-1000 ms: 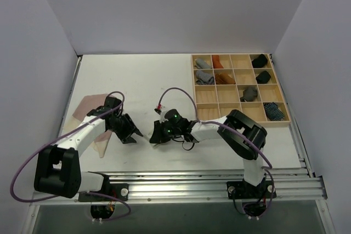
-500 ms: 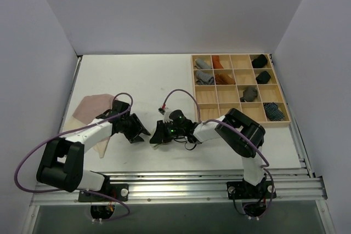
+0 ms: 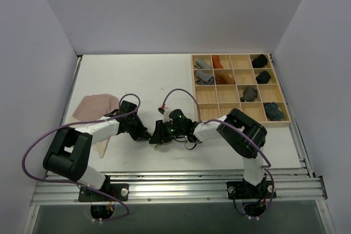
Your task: Roll the underwear
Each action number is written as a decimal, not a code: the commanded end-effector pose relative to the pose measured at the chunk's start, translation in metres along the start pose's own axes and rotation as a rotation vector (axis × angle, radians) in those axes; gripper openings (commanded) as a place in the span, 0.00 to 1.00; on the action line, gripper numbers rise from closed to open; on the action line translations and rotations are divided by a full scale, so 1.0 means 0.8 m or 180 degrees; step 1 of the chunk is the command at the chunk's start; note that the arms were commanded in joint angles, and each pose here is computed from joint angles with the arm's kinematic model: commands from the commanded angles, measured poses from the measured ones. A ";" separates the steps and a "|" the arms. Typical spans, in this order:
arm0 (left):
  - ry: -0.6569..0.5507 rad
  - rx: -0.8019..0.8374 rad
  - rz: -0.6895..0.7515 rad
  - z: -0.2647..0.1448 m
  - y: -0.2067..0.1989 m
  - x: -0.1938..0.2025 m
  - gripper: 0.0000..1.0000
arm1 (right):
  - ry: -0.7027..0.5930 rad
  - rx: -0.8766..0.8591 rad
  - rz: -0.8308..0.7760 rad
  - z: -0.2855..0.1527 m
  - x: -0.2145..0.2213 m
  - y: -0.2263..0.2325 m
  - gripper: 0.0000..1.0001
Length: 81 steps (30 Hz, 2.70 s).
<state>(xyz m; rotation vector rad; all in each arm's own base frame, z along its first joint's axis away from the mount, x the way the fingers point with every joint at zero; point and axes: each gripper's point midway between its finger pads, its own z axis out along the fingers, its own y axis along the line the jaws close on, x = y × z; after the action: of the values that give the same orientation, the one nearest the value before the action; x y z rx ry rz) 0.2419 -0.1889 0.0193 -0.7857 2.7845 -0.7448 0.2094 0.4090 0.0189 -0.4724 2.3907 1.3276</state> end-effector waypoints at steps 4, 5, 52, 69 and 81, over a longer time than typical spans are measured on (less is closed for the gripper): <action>-0.0061 -0.0453 0.0270 -0.002 0.019 0.005 0.02 | 0.0185 0.0916 -0.0550 -0.040 -0.007 -0.031 0.37; -0.0030 -0.0544 0.0285 -0.006 0.025 0.009 0.02 | 0.0232 0.0983 -0.0633 -0.045 -0.006 -0.024 0.38; 0.0083 -0.0812 0.0070 -0.068 0.042 0.018 0.18 | -0.0028 0.1466 -0.1183 0.004 0.104 0.010 0.03; -0.0215 0.0037 0.0426 -0.098 0.017 0.021 0.47 | -0.0154 0.0839 -0.0244 -0.003 0.122 -0.017 0.03; -0.0237 0.0066 0.0513 -0.078 0.033 0.026 0.49 | -0.0209 0.0725 -0.0016 -0.003 0.126 -0.029 0.03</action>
<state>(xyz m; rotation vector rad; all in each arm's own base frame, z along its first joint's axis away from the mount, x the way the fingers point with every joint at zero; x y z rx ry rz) 0.1810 -0.1499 0.0567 -0.6059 2.7682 -0.6901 0.1491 0.4205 0.0169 -0.3185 2.2296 1.2254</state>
